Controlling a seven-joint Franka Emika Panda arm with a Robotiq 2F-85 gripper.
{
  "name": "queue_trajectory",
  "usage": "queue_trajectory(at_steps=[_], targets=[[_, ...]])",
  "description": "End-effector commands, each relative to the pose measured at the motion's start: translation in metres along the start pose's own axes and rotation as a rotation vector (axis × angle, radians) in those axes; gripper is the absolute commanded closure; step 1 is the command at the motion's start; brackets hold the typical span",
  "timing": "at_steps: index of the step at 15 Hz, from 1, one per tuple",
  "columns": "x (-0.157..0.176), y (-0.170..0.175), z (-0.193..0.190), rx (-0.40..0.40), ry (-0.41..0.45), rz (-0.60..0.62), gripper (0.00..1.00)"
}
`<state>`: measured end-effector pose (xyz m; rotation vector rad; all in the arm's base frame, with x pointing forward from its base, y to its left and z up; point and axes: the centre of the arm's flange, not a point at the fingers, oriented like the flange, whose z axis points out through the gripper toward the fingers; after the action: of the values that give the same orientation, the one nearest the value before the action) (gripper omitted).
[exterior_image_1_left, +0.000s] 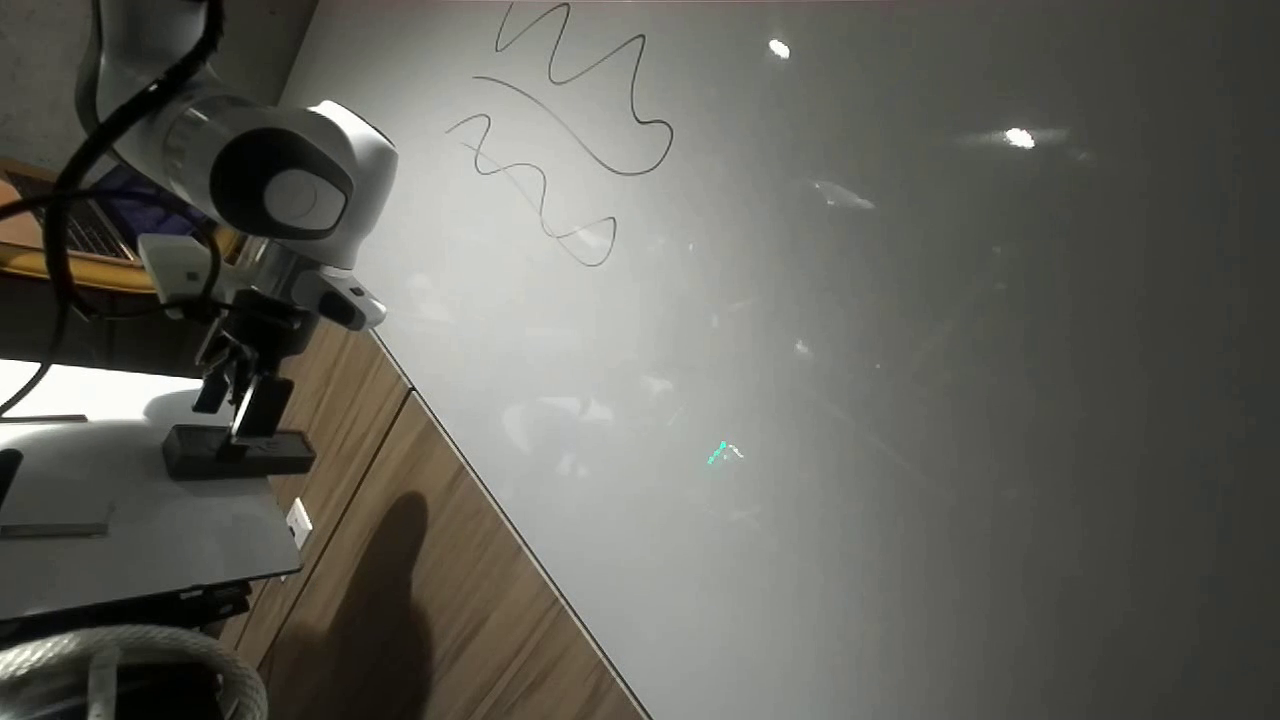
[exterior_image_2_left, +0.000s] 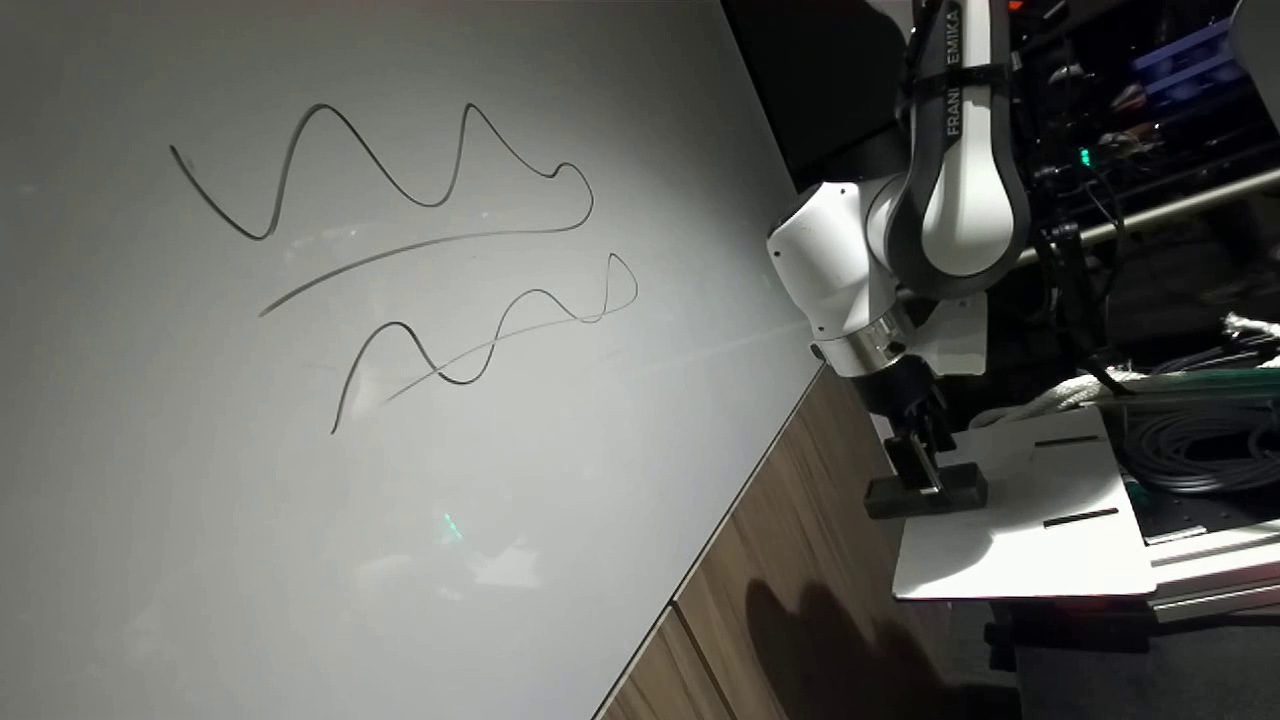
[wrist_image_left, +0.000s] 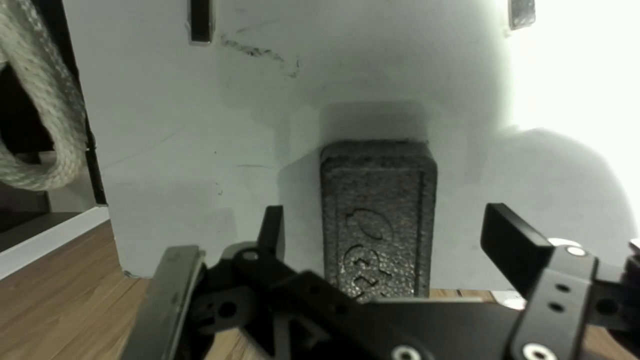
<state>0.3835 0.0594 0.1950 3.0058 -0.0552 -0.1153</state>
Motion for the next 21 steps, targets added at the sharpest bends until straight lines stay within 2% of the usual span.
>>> queue_trajectory(at_steps=[1, 6, 14, 15, 16, 21], targets=[[0.003, 0.01, -0.001, 0.02, 0.042, 0.002, 0.0], [0.009, 0.015, -0.001, 0.032, 0.07, 0.013, 0.0], [0.006, 0.011, 0.009, 0.029, 0.056, 0.005, 0.0], [0.006, 0.011, 0.009, 0.029, 0.054, 0.005, 0.25], [0.006, 0.011, 0.01, 0.028, 0.053, 0.004, 0.28], [0.005, 0.01, 0.008, 0.025, 0.052, 0.003, 0.66]])
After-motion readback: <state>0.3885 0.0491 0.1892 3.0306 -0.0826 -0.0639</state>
